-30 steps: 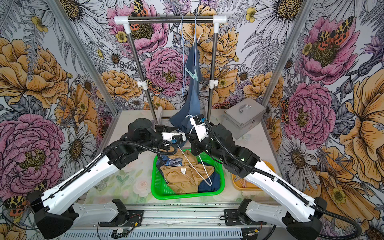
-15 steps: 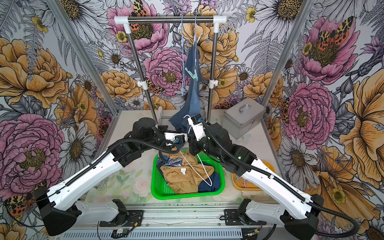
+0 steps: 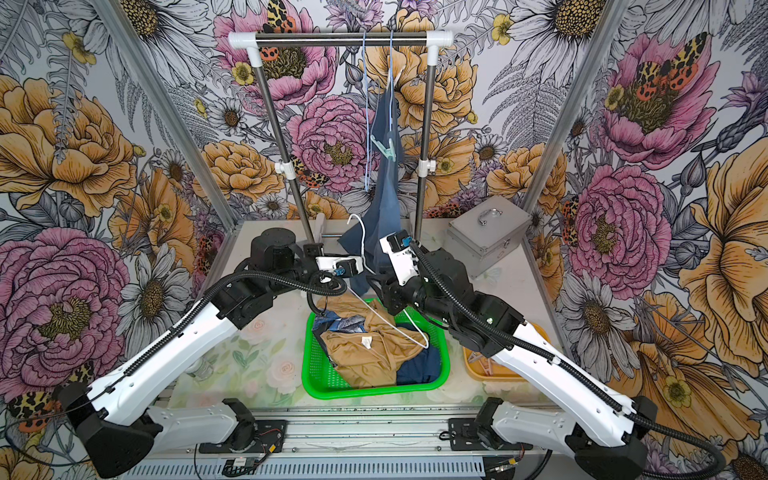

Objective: Remove the clothespins securing t-shirts to the hanger
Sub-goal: Place the hanger on the clothes rail.

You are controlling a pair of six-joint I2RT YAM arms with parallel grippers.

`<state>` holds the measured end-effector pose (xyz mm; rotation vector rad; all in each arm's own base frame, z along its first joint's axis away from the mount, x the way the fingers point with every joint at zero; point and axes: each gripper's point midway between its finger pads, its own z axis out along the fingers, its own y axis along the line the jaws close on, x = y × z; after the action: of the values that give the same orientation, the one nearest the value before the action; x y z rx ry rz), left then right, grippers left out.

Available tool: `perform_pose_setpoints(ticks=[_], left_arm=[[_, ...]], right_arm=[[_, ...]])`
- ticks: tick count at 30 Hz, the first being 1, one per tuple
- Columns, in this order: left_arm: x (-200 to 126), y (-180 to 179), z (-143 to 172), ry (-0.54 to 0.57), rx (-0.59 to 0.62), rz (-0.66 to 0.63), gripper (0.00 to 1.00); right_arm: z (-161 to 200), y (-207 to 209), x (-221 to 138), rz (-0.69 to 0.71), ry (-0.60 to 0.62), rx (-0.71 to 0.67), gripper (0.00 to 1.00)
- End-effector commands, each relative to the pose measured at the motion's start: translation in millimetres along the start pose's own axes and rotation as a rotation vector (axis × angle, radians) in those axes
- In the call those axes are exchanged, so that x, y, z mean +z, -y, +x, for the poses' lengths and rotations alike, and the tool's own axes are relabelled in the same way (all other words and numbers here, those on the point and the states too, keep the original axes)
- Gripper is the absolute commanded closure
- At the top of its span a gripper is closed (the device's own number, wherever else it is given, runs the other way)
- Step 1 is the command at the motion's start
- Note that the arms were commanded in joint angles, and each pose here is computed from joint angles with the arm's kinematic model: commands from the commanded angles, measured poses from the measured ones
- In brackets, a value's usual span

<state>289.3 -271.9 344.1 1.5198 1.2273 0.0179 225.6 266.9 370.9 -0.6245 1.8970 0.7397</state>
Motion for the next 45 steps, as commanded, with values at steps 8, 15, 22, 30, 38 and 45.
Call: perform_pose_setpoints(ticks=[8,15,22,30,38,45], left_arm=[[-14,-14,12,0.016,-0.026,-0.036,0.97],[-15,-19,19,0.001,-0.030,-0.049,0.97],[-17,-21,22,-0.001,-0.044,-0.054,0.97],[-16,-21,23,0.000,-0.056,-0.047,0.97],[-15,-21,22,0.006,-0.089,-0.043,0.81],[-19,-21,19,0.024,-0.125,-0.044,0.55]], right_arm=[[49,9,-49,0.031,-0.154,0.061,0.59],[74,6,-65,0.006,-0.222,0.135,0.64],[89,13,-67,0.039,-0.266,0.129,0.73],[88,11,-65,0.030,-0.275,0.127,0.95],[71,13,-66,0.056,-0.234,0.097,1.00],[52,15,-66,0.093,-0.191,0.052,1.00]])
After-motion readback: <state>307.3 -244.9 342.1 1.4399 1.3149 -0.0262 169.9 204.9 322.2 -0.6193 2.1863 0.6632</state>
